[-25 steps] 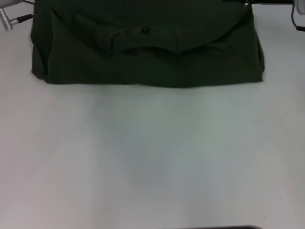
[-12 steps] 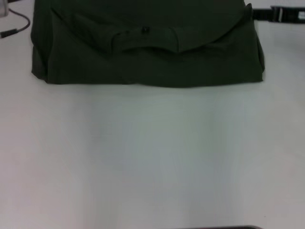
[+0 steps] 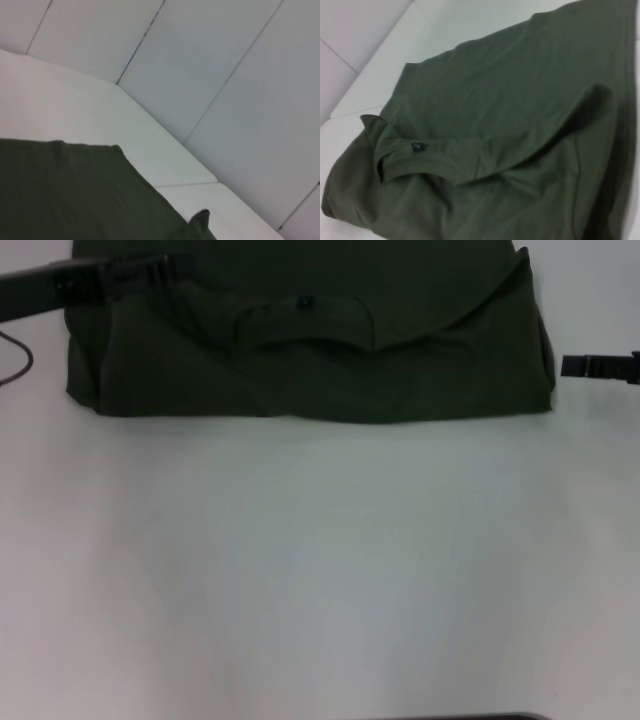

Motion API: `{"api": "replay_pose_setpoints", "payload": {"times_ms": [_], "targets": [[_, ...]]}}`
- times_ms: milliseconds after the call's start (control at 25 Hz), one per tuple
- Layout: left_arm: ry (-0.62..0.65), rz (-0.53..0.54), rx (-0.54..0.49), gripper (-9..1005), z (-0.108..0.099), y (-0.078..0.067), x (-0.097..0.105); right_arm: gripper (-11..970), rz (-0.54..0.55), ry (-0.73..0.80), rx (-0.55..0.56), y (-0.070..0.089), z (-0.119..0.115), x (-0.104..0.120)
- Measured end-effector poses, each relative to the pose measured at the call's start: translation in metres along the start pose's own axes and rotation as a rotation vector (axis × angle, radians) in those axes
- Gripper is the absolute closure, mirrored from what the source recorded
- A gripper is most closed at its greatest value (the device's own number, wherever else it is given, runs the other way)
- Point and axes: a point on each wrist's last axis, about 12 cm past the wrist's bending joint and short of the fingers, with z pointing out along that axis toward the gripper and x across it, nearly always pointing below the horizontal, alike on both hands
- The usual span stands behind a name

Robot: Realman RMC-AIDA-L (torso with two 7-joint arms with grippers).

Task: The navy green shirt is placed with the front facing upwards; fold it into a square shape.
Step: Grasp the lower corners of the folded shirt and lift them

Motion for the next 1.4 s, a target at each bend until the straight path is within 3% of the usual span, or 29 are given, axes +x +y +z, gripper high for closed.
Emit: {"api": "replay_pose_setpoints", "payload": {"times_ms": [360, 960, 1400], "targets": [[0.009, -0.006, 0.004, 119, -0.003, 0.002, 0.02, 296, 0.042, 0.003, 0.014, -0.007, 0.012, 0.015], [0.005, -0.013, -0.008, 118, -0.002, 0.004, 0.025, 299, 0.039, -0.01, 0.037, 0.0, 0.046, 0.013], [0.002, -0.014, -0.021, 118, -0.001, 0.006, 0.026, 299, 0.05, -0.011, 0.052, -0.005, 0.044, 0.02]]}}
